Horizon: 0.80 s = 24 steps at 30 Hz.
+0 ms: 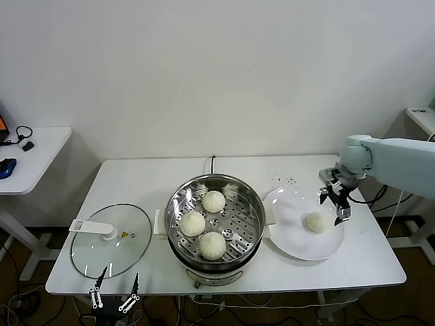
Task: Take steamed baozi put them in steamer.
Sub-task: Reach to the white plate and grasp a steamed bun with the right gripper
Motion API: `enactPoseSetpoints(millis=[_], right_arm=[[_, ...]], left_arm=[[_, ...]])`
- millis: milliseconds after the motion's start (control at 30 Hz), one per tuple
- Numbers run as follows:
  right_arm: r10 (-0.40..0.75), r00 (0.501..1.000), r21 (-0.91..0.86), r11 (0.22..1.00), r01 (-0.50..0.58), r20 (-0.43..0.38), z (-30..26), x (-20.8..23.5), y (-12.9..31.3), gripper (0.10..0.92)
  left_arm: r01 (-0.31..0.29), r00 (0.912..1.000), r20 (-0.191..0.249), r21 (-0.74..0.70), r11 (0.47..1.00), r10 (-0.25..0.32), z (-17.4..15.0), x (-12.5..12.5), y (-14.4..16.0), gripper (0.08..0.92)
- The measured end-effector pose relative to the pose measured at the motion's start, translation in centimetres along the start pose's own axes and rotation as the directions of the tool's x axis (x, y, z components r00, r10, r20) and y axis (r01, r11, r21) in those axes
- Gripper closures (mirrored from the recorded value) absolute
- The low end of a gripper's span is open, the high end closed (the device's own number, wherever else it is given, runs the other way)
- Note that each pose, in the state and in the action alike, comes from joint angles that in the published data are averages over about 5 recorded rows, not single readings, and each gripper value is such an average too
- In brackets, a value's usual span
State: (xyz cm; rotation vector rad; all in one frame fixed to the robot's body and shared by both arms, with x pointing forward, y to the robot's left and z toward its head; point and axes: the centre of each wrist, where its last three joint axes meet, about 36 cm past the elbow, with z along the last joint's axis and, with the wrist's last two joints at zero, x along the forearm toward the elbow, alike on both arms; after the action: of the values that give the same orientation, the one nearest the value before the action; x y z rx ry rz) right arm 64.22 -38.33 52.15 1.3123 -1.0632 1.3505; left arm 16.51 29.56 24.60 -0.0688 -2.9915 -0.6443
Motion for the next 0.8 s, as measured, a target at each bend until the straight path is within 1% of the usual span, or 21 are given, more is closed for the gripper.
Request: enactPoseSetpoints(millis=[400,800], right_arm=[[0.019,0.999,-0.033,0.999,-0.018,0.027,-0.2,-4.3,-1.2,0.200],[0.009,0.999,-0.053,0.999,-0.007,0.035,-0.3,-6.4,-1.1,0.200]], left_arm=[[-0.002,1.0000,-0.006,-0.005,1.000,0.002,0.1,0.2,0.0,0.177],[-0.003,1.0000,-0.007,-0.004,1.000,0.003,0.1,0.3,0.0,0.177]])
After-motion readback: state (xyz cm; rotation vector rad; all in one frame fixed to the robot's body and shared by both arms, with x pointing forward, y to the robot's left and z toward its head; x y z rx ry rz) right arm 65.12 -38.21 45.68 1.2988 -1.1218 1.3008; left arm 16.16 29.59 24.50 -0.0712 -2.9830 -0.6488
